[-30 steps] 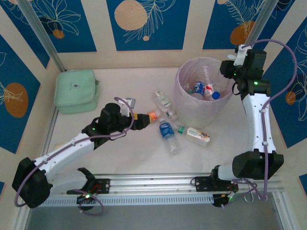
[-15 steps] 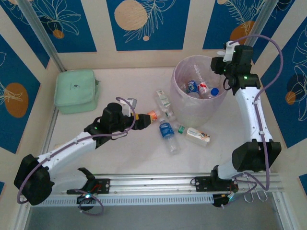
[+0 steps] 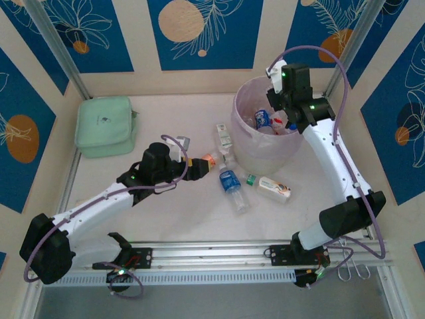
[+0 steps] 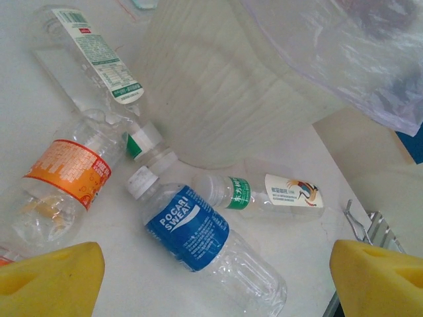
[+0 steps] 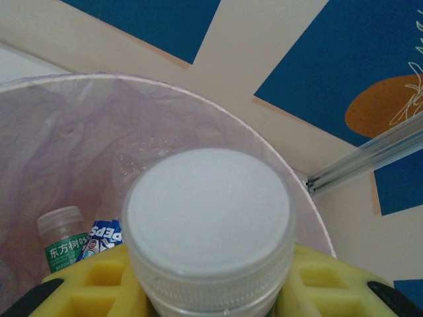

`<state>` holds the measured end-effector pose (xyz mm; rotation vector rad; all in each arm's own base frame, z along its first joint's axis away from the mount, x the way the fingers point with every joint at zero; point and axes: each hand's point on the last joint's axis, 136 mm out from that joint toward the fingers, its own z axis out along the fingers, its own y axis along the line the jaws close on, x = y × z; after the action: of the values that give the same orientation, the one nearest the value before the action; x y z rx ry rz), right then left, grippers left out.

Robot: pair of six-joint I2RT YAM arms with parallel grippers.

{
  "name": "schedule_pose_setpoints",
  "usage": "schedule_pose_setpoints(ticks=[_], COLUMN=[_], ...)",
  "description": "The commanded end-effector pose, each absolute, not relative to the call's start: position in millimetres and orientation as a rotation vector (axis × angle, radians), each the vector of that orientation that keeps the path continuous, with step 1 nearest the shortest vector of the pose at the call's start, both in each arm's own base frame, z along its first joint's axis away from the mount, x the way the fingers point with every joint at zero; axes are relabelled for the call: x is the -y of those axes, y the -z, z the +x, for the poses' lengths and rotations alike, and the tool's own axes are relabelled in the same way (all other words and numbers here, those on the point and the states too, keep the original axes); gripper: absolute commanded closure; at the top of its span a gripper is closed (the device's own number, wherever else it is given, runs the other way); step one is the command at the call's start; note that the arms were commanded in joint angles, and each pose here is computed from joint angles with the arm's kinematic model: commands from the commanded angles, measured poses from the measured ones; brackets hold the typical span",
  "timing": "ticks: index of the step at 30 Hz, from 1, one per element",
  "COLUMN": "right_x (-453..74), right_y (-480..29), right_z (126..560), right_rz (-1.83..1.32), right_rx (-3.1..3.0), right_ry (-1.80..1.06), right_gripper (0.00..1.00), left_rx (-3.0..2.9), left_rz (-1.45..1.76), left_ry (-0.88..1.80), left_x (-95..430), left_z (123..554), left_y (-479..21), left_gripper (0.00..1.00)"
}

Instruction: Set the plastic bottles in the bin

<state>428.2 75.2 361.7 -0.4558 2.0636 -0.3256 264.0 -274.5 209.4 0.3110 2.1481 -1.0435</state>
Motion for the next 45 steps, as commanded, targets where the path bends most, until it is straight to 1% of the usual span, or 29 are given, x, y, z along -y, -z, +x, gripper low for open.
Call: schedule_pose_setpoints(ticks=[1,5,8,10,16,17,20,22,26,30,34,36,39,42,43,45], right_x=[-88.0,-115.3,-136.3,-146.0,-153.1,-154.1,-155.1,-152.3,-134.1,-117.6,-121.4,-122.2,-120.1,-120.0,-120.4,-122.5], right_y=[-396.4,-433.6,-444.1,-440.0,-402.4,-394.7,-371.2,-352.5,-314.5,-288.6,-272.1,-259.5,-242.0,-246.1,-253.6,-278.1], right_z=[409.5,390.3,381.1,384.2,420.5,426.2,436.8,439.6,443.8,445.5,443.4,444.0,445.1,444.6,443.6,438.1], right_rz=[-0.479,-0.483,-0.472,-0.454,-0.322,-0.291,-0.225,-0.184,-0.059,0.027,-0.002,-0.014,-0.034,-0.065,-0.073,-0.1], right_rx=[-1.969,-1.873,-1.844,-1.852,-1.974,-2.007,-2.089,-2.151,-2.269,-2.33,-2.374,-2.408,-2.466,-2.475,-2.463,-2.416], right_ry=[0.229,0.019,-0.169,-0.254,-0.42,-0.476,-0.592,-0.609,-0.649,-0.644,-0.663,-0.627,-0.54,-0.507,-0.51,-0.534], right_gripper=[0.72,0.72,0.71,0.71,0.7,0.68,0.53,0.5,0.5,0.5,0.49,0.47,0.45,0.4,0.37,0.32], left_rx=[-2.144,-2.157,-2.177,-2.186,-2.224,-2.23,-2.245,-2.256,-2.272,-2.289,-2.288,-2.286,-2.293,-2.304,-2.309,-2.326], left_rz=[0.328,0.311,0.292,0.286,0.315,0.322,0.342,0.351,0.371,0.399,0.431,0.459,0.514,0.588,0.612,0.674], left_ry=[1.007,0.98,0.95,0.93,0.839,0.825,0.798,0.79,0.779,0.752,0.648,0.58,0.501,0.439,0.425,0.398], left_x=[270.4,265.8,262.4,260.7,258.2,258.4,260.4,262.2,267.7,273.2,273.1,272.8,275.1,279.8,281.4,285.7], left_z=[262.3,262.4,264.3,266.2,273.3,274.9,279.0,281.3,286.3,293.9,310.0,319.5,331.1,340.5,342.8,346.3], left_y=[-211.0,-206.2,-200.1,-197.0,-186.3,-184.7,-180.8,-177.7,-172.2,-166.1,-158.9,-155.9,-151.7,-143.4,-139.8,-131.1], left_gripper=[0.12,0.12,0.12,0.12,0.09,0.09,0.08,0.08,0.08,0.07,0.04,0.01,0.0,0.0,0.02,0.11])
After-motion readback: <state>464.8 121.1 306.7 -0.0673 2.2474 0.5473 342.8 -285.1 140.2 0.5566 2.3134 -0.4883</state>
